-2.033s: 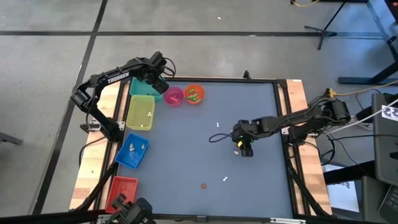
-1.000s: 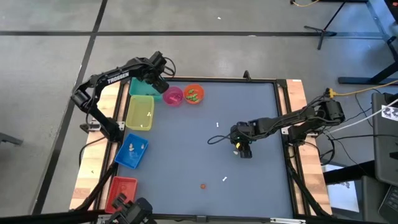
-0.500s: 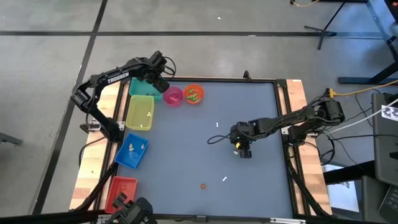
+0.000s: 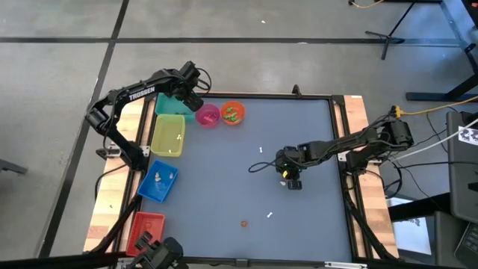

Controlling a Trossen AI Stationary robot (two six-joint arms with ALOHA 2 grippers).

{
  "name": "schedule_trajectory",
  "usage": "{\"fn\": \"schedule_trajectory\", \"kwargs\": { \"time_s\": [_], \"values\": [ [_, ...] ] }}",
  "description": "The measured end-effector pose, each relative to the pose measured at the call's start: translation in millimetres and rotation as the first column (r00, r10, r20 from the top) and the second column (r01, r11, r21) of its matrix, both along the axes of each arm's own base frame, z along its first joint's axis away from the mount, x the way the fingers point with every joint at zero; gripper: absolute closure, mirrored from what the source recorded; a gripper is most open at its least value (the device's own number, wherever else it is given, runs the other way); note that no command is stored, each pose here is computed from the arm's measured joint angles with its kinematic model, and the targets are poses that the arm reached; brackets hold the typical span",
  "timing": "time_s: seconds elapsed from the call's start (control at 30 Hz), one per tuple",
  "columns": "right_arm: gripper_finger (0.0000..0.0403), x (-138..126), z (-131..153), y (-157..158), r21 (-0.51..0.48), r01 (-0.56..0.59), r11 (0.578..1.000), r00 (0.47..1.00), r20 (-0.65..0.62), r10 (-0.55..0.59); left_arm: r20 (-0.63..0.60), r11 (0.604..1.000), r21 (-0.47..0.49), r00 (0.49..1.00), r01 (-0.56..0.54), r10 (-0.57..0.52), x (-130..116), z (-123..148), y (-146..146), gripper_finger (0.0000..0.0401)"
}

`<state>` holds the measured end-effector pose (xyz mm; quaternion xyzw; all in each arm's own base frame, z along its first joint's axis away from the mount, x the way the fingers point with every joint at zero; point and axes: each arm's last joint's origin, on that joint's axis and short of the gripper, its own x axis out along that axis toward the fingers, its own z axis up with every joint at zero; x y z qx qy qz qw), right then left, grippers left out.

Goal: Sort Halloween decoration
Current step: Put the orange pumpkin toy into the red bin

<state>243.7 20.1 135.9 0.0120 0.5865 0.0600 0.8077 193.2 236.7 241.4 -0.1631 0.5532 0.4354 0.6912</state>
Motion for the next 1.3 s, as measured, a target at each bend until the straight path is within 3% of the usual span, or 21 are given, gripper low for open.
{"fn": "schedule_trajectory", "kwargs": {
  "time_s": [0.57, 0.77, 1.0, 1.17, 1.3],
  "values": [
    [0.0291, 37, 38, 2, -0.004, -0.021, 1.0, 0.972, 0.236, 0.021, 0.005, 1.0, -0.001, 1.0, 0.03, -0.03, 7, 0, -6, 0.025],
    [0.0291, 52, 53, 0, -0.079, 0.048, 0.996, 0.926, 0.378, -0.014, 0.145, 0.986, -0.062, 0.979, 0.154, -0.144, 29, 1, -21, 0.025],
    [0.0291, 61, 65, -6, -0.228, 0.242, 0.943, 0.851, 0.517, -0.093, 0.357, 0.962, -0.158, 0.921, 0.222, -0.154, 57, 3, -45, 0.025],
    [0.0291, 64, 69, -10, -0.288, 0.346, 0.893, 0.811, 0.57, -0.131, 0.548, 0.928, -0.254, 0.831, 0.272, -0.094, 81, 8, -65, 0.025],
    [0.0291, 66, 72, -10, -0.29, 0.38, 0.878, 0.785, 0.604, -0.14, 0.664, 0.916, -0.245, 0.744, 0.316, -0.08, 102, 16, -82, 0.025]
  ]
}}
